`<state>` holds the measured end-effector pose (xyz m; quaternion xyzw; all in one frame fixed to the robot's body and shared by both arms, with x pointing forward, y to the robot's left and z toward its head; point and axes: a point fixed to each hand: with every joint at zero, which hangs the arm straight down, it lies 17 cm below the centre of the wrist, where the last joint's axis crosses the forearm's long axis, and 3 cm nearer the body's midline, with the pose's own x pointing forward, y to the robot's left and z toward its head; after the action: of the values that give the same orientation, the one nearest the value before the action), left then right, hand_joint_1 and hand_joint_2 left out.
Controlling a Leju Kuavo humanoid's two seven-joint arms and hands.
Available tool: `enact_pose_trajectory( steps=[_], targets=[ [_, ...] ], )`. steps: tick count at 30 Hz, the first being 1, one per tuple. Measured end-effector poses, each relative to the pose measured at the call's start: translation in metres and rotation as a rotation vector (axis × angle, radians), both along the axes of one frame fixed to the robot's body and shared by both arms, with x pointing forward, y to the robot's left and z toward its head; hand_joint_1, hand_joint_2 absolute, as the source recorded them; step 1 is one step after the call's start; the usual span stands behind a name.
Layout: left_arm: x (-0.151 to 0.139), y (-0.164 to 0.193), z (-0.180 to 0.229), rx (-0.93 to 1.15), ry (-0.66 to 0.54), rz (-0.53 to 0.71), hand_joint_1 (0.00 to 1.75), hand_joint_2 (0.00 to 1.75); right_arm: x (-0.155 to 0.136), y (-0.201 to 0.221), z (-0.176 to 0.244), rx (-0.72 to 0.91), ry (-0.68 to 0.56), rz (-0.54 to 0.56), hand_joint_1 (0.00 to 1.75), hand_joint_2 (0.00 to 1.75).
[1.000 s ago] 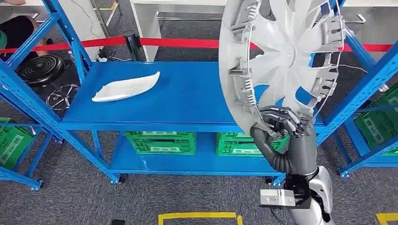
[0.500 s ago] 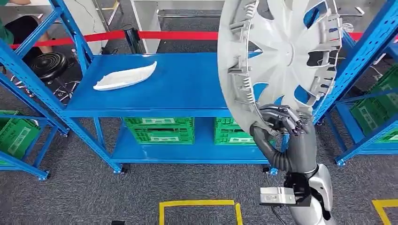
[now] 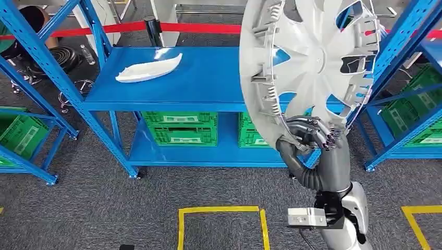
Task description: Take the parts from the cabinet and place them on the table.
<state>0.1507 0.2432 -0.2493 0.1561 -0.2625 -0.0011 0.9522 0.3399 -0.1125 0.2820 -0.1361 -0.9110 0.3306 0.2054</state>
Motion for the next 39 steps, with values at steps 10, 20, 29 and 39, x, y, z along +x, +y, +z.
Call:
enact_pose_trajectory(
  steps=[10, 20, 29, 39],
  targets=[
    [-0.002, 0.0, -0.001, 0.0, 0.004, 0.001, 0.0, 1.75, 0.0, -0.001, -0.001, 0.001, 0.003, -0.002, 1.75, 1.75],
    [0.002, -0.003, 0.0, -0.011, -0.002, -0.012, 0.0, 1.75, -0.001, -0.003, -0.005, -0.002, 0.011, -0.013, 1.75, 1.75],
    [0.002, -0.005, 0.0, -0.02, -0.003, -0.018, 0.0, 1.75, -0.004, -0.006, -0.015, -0.012, 0.031, -0.022, 1.75, 1.75],
    [-0.001, -0.004, -0.002, -0.022, 0.014, -0.012, 0.0, 1.75, -0.005, -0.007, -0.013, 0.012, 0.049, 0.003, 1.75, 1.75]
  ],
)
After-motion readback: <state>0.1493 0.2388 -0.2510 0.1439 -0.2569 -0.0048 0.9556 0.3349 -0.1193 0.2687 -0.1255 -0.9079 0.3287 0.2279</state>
